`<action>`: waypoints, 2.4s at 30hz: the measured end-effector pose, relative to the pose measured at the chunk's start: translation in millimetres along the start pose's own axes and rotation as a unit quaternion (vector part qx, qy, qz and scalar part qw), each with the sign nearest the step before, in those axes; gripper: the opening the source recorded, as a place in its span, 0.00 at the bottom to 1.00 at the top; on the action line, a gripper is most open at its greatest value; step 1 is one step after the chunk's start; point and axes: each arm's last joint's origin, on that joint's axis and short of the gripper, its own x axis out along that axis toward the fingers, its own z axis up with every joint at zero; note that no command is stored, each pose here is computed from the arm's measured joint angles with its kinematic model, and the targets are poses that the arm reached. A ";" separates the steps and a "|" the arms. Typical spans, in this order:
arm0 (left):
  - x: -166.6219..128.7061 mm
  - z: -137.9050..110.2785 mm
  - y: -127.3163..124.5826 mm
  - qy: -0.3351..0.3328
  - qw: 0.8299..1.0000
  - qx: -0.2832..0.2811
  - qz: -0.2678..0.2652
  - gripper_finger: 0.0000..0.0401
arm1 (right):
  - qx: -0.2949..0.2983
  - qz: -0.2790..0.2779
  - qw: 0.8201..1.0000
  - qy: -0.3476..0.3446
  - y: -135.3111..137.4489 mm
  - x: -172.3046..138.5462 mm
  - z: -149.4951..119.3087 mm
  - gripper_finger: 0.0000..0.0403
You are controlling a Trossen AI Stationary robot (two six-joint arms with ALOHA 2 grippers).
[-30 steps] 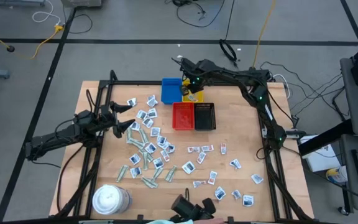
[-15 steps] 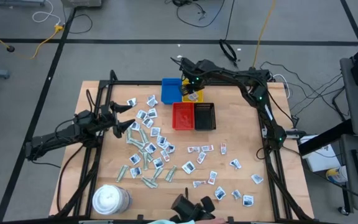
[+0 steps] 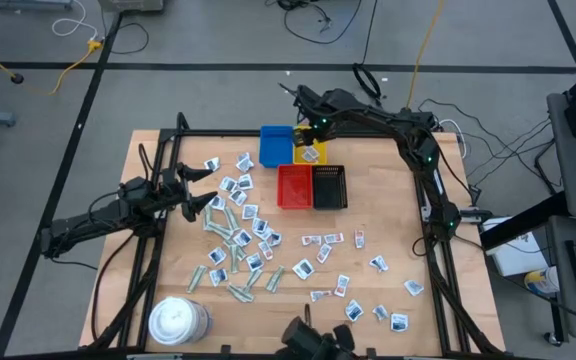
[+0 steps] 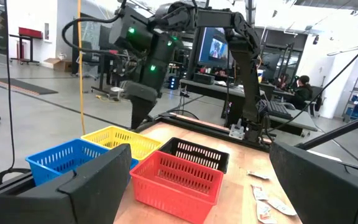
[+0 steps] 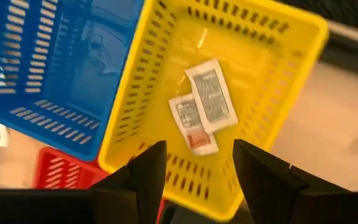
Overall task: Pick & Place First Aid Supplies
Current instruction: Put the ointment pack into the yellow bin
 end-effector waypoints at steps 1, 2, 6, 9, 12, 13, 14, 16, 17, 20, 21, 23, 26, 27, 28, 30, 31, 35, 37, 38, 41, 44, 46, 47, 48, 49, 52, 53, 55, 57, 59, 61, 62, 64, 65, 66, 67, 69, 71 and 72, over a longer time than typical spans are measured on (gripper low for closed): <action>0.0 0.0 0.0 0.000 1.000 0.000 0.000 0.97 | 0.017 -0.005 1.000 0.007 -1.2 -2.8 -2.0 0.45; 0.0 -0.1 0.1 0.000 1.000 0.000 0.000 0.97 | 0.032 -0.010 0.999 0.015 -2.6 -5.1 -4.1 0.45; 0.0 -0.1 0.0 0.000 1.000 0.000 0.000 0.97 | 0.069 -0.039 0.996 0.048 -4.8 -9.7 -14.4 0.45; 0.0 0.0 0.0 0.000 1.000 0.000 0.000 0.97 | 0.075 -0.051 0.994 0.062 -2.0 -11.0 -26.7 0.44; 0.0 0.0 0.0 0.000 1.000 0.000 0.000 0.97 | 0.075 -0.041 0.995 0.055 1.6 -17.7 -47.9 0.44; 0.0 -0.1 0.1 0.000 1.000 0.000 0.000 0.97 | 0.075 -0.034 0.995 0.049 2.7 -19.4 -55.8 0.45; 0.0 0.0 0.0 0.000 1.000 0.000 0.000 0.97 | 0.079 -0.025 0.996 0.042 2.5 -21.6 -63.9 0.45; 0.0 -0.1 0.0 0.000 1.000 0.000 0.000 0.97 | 0.086 -0.014 0.996 0.035 1.2 -25.7 -83.3 0.45; 0.0 0.0 0.0 0.000 1.000 0.000 0.000 0.97 | 0.089 -0.009 0.996 0.033 1.3 -28.3 -93.7 0.45; 0.0 -0.1 0.0 0.000 1.000 0.000 0.000 0.97 | 0.095 0.004 0.995 0.032 0.8 -38.5 -128.0 0.44; 0.0 0.0 0.0 0.000 1.000 0.000 0.000 0.97 | 0.097 0.004 0.995 0.034 0.2 -40.1 -139.3 0.44; 0.0 0.1 0.0 0.000 1.000 0.000 0.000 0.97 | 0.101 -0.001 0.994 0.044 -1.1 -41.5 -161.3 0.44; 0.0 -0.1 0.0 0.000 1.000 0.000 0.000 0.97 | 0.107 -0.008 0.993 0.055 -4.0 -44.3 -191.6 0.44; 0.0 0.0 0.0 0.000 1.000 0.000 0.000 0.97 | 0.110 -0.010 0.992 0.058 -4.7 -45.2 -201.1 0.44; 0.0 0.0 0.0 0.000 1.000 0.000 0.000 0.97 | 0.112 -0.013 0.992 0.060 -5.5 -45.5 -210.5 0.44; 0.0 0.0 0.0 0.000 1.000 0.000 0.000 0.97 | 0.115 -0.022 0.991 0.060 -8.1 -45.5 -228.7 0.44; 0.0 -0.1 0.0 0.000 1.000 0.000 0.000 0.97 | 0.117 -0.025 0.991 0.063 -9.0 -45.5 -237.7 0.44; 0.0 0.0 0.0 0.000 1.000 0.000 0.000 0.97 | 0.123 -0.036 0.989 0.074 -12.6 -45.7 -267.4 0.44; 0.0 -0.1 0.0 0.000 1.000 0.000 0.000 0.97 | 0.127 -0.046 0.988 0.079 -14.2 -46.1 -278.2 0.44; 0.0 0.0 0.0 0.000 1.000 0.000 0.000 0.97 | 0.129 -0.051 0.987 0.081 -14.2 -46.0 -282.5 0.44; 0.0 0.0 0.0 0.000 1.000 0.000 0.000 0.97 | 0.132 -0.062 0.986 0.084 -14.4 -45.7 -290.3 0.44; 0.0 -0.1 0.0 0.000 1.000 0.000 0.000 0.97 | 0.126 -0.065 0.986 0.085 -15.6 -43.1 -294.9 0.44; 0.0 -0.1 0.0 0.000 1.000 0.000 0.000 0.97 | 0.120 -0.065 0.987 0.087 -17.9 -35.8 -299.6 0.44; 0.0 -0.1 0.0 0.000 1.000 0.000 0.000 0.97 | 0.117 -0.063 0.987 0.087 -19.0 -31.5 -302.0 0.44; 0.0 -0.1 0.0 0.000 1.000 0.000 0.000 0.97 | 0.115 -0.060 0.988 0.086 -20.1 -27.2 -304.3 0.44; 0.0 0.0 0.0 0.000 1.000 0.000 0.000 0.97 | 0.115 -0.057 0.988 0.086 -21.4 -22.9 -306.0 0.44; 0.0 0.0 0.0 0.000 1.000 0.000 0.000 0.97 | 0.122 -0.058 0.987 0.086 -27.4 -11.1 -311.4 0.43; 0.0 0.0 0.0 0.000 1.000 0.000 0.000 0.97 | 0.122 -0.059 0.987 0.086 -29.6 -7.8 -312.9 0.43; 0.0 0.1 0.0 0.000 1.000 0.000 0.000 0.97 | 0.123 -0.059 0.987 0.086 -34.7 -0.1 -315.2 0.43; 0.0 0.0 0.0 0.000 1.000 0.000 0.000 0.97 | 0.125 -0.061 0.987 0.085 -39.5 7.3 -317.4 0.43; 0.0 0.0 0.0 0.000 1.000 0.000 0.000 0.97 | 0.128 -0.064 0.986 0.085 -42.6 15.7 -319.2 0.43; 0.0 0.0 0.0 0.000 1.000 0.000 0.000 0.97 | 0.126 -0.070 0.986 0.086 -46.1 23.4 -321.1 0.43; 0.0 0.0 0.0 0.000 1.000 0.000 0.000 0.97 | 0.122 -0.070 0.986 0.086 -46.9 26.7 -321.8 0.43; 0.0 0.0 0.0 0.000 1.000 0.000 0.000 0.97 | 0.121 -0.073 0.986 0.086 -49.3 31.4 -323.0 0.43; 0.0 -0.1 0.0 0.000 1.000 0.000 0.000 0.97 | 0.122 -0.073 0.986 0.086 -50.7 32.0 -323.4 0.42; 0.0 0.1 0.0 0.000 1.000 0.000 0.000 0.97 | 0.124 -0.075 0.986 0.085 -52.0 32.7 -323.4 0.42; 0.0 0.1 0.0 0.000 1.000 0.000 0.000 0.97 | 0.124 -0.075 0.986 0.083 -52.3 33.1 -323.2 0.42; 0.0 0.0 0.0 0.000 1.000 0.000 0.000 0.97 | 0.122 -0.077 0.987 0.077 -53.5 33.7 -323.2 0.40; 0.0 0.0 0.0 0.000 1.000 0.000 0.000 0.97 | 0.121 -0.079 0.987 0.075 -54.2 34.2 -323.3 0.36; 0.0 -0.1 0.0 0.000 1.000 0.000 0.000 0.97 | 0.121 -0.080 0.986 0.075 -55.0 34.6 -323.0 0.33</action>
